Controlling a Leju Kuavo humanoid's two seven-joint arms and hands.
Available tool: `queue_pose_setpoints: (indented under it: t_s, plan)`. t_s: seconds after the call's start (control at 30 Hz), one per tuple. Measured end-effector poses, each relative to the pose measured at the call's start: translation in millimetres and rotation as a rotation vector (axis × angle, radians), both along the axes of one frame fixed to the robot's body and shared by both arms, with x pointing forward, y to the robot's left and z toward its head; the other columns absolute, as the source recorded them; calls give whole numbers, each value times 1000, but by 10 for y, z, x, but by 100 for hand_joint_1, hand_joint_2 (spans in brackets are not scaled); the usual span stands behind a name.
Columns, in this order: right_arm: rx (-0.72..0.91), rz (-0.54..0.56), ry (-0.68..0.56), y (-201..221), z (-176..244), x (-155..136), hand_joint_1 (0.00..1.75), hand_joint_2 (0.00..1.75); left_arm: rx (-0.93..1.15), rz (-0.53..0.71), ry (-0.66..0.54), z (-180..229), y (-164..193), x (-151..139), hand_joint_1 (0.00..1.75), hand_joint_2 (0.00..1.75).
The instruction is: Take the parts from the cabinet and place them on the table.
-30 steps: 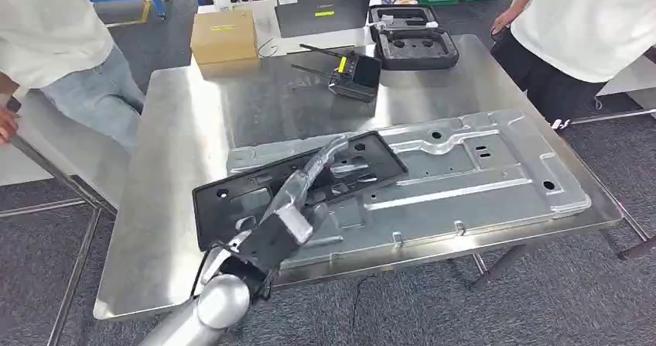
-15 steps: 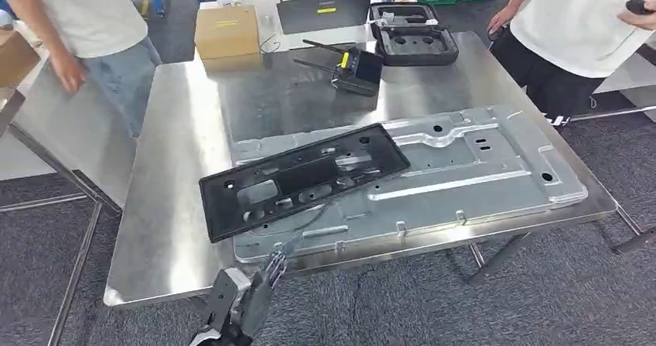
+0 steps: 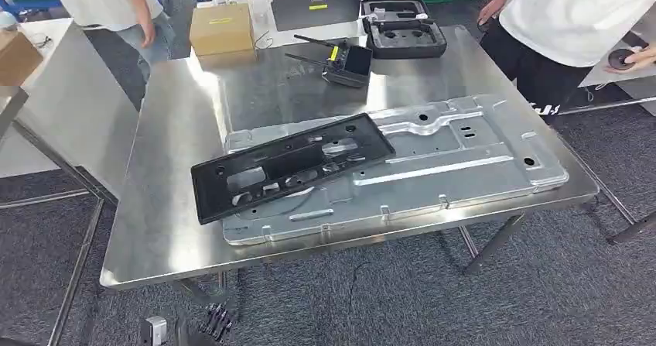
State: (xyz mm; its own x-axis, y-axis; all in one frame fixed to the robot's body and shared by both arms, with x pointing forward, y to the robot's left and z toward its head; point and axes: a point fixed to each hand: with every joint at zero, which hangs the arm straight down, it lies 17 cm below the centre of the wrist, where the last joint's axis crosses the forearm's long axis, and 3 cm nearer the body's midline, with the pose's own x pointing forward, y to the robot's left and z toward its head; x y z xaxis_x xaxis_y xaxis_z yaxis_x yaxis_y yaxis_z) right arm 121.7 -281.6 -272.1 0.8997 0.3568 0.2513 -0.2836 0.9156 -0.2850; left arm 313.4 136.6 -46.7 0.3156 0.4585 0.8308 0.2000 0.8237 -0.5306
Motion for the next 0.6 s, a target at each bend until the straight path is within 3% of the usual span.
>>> queue_pose_setpoints:
  t_s: [0.1, 0.3, 0.47, 0.6]
  plan:
    - [-4, 0, 1, -21, 1, 9, 0, 0, 82, 2, 142, -513, 243, -169, 0, 0]
    - [-7, 10, -3, -15, 5, 26, 0, 0, 125, 12, 376, -1130, 442, -563, 0, 0]
    - [-13, 15, 11, 0, -1, -3, 0, 0, 396, 2, 710, -1810, 714, -1131, 0, 0]
    - [-19, 13, 26, 3, -6, -23, 0, 0, 757, -77, 976, -2170, 1064, -1727, 0, 0]
